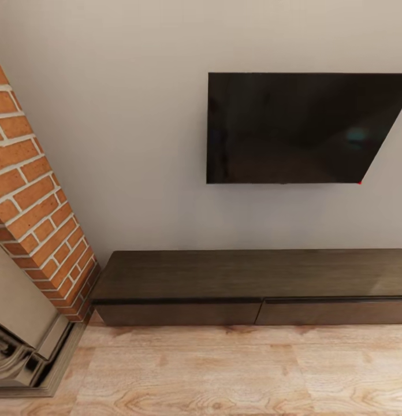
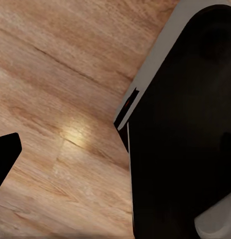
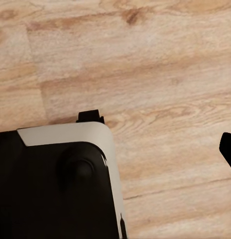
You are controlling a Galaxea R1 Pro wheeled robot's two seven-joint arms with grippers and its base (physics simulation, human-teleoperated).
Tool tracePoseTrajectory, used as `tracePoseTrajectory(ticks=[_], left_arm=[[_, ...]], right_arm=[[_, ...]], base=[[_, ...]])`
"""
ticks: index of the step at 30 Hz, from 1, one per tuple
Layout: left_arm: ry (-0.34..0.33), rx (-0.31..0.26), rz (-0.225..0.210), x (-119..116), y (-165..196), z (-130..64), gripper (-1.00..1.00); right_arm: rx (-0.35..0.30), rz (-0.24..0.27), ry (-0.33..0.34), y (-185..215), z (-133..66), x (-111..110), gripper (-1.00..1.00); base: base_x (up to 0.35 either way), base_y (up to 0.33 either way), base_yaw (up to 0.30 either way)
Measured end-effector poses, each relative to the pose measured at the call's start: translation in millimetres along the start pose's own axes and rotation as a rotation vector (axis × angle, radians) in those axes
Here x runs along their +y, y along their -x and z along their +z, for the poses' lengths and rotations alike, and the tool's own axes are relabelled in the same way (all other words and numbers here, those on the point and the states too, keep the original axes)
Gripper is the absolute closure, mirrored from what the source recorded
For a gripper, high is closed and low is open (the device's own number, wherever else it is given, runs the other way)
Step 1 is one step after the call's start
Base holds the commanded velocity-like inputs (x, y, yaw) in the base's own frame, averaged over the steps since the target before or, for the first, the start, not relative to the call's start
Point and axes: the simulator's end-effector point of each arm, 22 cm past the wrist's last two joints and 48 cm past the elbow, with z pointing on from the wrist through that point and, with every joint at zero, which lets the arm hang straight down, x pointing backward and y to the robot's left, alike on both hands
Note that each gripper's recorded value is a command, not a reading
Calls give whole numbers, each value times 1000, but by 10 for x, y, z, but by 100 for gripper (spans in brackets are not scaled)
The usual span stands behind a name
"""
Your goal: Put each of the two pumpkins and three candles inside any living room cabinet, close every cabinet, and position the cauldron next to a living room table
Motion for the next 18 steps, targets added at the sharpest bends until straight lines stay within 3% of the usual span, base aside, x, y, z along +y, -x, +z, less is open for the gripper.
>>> tracePoseTrajectory(ticks=[18], left_arm=[[1,-18,-2,-18,43,-56,-100]], right_arm=[[9,-5,-7,-18,-58,5,-100]], base=[[0,0,0]])
